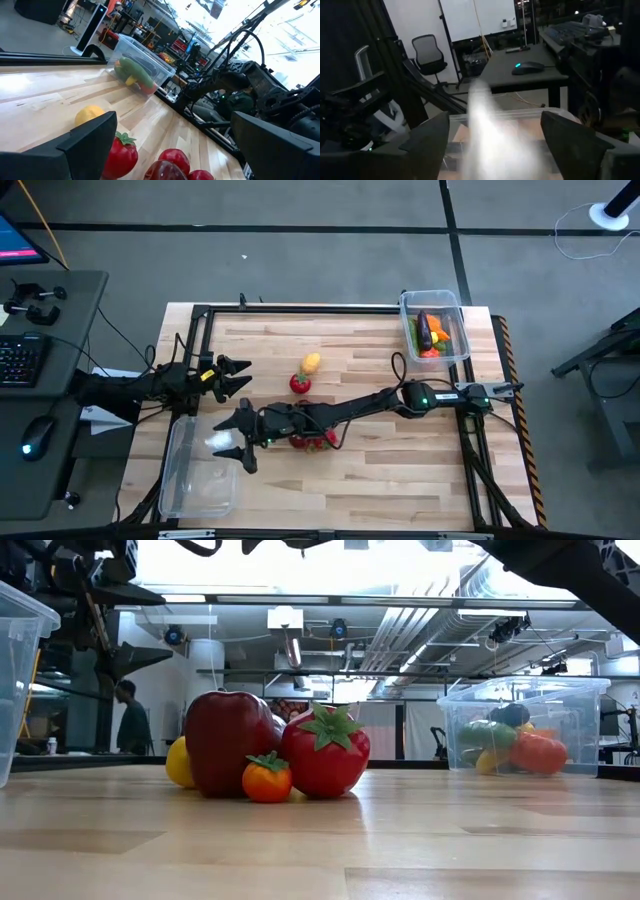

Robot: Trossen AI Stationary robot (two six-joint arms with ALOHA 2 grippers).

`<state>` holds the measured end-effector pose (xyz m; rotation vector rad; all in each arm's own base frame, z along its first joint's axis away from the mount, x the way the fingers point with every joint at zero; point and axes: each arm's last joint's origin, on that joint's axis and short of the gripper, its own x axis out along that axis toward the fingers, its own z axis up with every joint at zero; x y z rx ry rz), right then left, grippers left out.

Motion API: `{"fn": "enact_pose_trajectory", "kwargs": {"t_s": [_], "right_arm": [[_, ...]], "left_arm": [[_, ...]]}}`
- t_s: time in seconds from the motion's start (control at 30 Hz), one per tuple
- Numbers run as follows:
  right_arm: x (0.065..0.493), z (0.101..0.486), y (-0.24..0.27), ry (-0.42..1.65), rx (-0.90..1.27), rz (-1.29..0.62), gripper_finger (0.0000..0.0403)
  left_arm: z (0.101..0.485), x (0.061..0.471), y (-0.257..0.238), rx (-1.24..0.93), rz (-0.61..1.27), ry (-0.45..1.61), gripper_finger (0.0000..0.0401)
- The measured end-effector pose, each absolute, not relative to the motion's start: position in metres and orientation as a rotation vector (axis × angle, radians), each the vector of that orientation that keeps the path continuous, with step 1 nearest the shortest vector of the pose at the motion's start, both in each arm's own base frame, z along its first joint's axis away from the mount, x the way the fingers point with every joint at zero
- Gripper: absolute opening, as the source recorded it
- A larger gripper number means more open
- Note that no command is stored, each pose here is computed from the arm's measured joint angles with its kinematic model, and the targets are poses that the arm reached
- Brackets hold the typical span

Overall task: Sort produce into baskets
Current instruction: Put the white garlic into the top transparent bin

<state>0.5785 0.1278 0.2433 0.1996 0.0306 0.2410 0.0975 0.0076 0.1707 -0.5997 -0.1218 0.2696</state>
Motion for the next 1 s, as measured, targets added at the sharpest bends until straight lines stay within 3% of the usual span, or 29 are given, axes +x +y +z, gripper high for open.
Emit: {"fn": "enact_pose_trajectory", "kwargs": {"t_s": [1.0], "right_arm": [[0.58,0.261,0.11,-0.038,0.206,0.193,0.0324]], "left_arm": [[0.171,0.098,0.008,-0.6,0.27,-0.121,0.0378]]}}
